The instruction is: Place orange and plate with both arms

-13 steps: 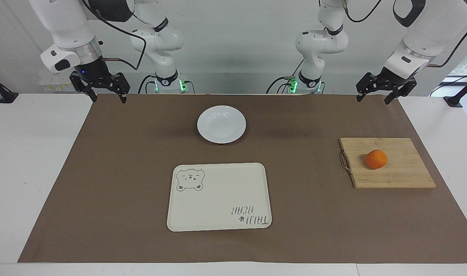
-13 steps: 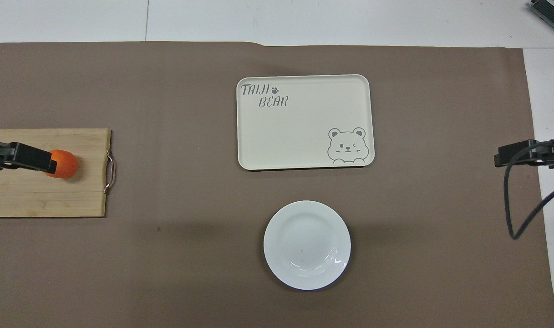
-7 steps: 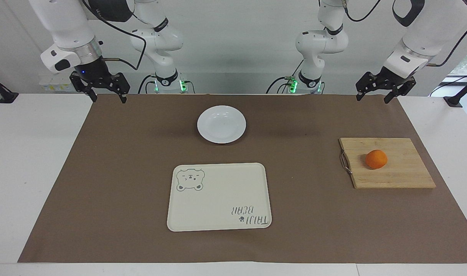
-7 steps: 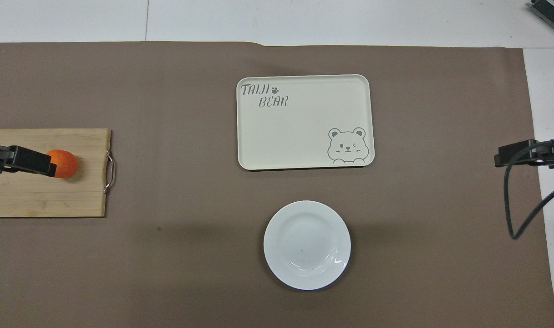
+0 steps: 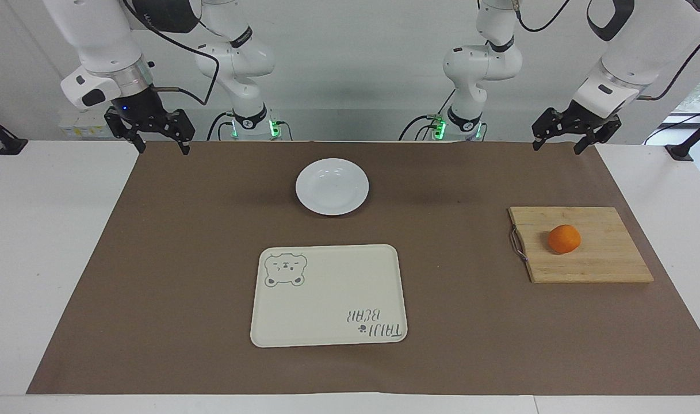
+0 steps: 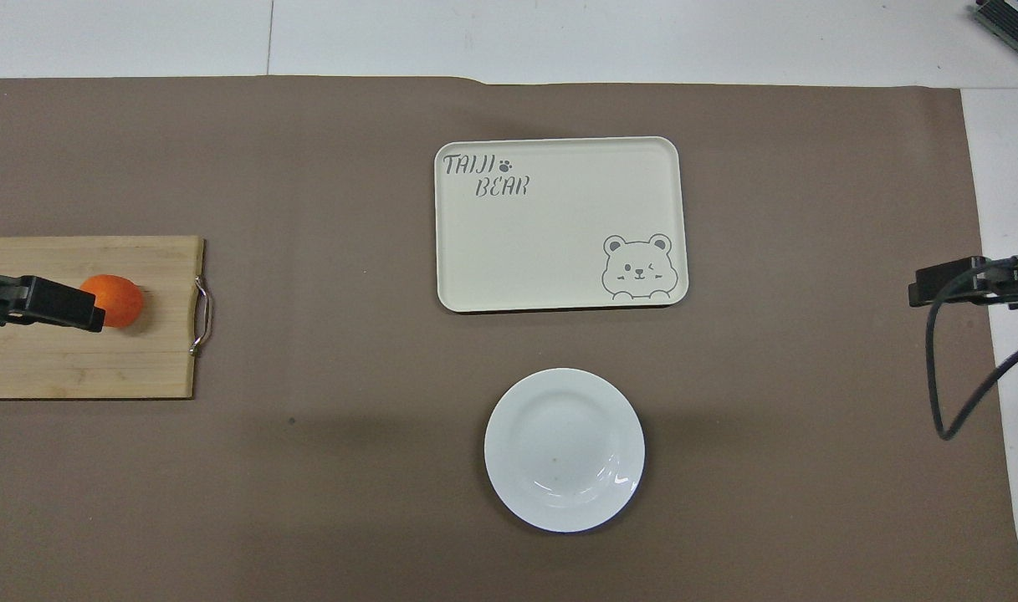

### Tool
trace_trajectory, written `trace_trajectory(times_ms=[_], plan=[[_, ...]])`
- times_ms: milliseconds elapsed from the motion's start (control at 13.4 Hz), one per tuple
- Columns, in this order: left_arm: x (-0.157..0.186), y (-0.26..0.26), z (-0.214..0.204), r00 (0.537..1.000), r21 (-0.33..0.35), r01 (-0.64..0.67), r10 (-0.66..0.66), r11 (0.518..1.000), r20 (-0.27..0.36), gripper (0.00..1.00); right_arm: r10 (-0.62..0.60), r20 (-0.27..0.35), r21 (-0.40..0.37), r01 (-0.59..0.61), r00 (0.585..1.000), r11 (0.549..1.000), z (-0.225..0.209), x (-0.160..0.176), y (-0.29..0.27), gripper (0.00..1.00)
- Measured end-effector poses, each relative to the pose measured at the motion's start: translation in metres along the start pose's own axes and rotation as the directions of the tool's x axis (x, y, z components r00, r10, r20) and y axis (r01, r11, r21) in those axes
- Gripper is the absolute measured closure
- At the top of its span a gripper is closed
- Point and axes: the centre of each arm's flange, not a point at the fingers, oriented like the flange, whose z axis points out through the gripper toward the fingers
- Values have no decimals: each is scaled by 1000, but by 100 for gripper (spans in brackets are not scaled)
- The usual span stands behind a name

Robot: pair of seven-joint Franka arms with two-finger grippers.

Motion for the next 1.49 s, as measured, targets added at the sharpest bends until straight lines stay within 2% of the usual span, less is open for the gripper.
trace_trajectory(times_ms=[299,673,1046,1495], plan=[[0,-12,7,1000,-1,-1,1,1000,-6,0,0,0,0,0,1000,1000,0,0,0,0],[6,-59,43,998,2,-39,39,999,-44,0,0,0,0,0,1000,1000,0,0,0,0],[9,-110,110,992,18,-91,93,996,-81,0,0,0,0,0,1000,1000,0,0,0,0],[32,-130,197,990,28,-115,117,993,-81,0,0,0,0,0,1000,1000,0,0,0,0]])
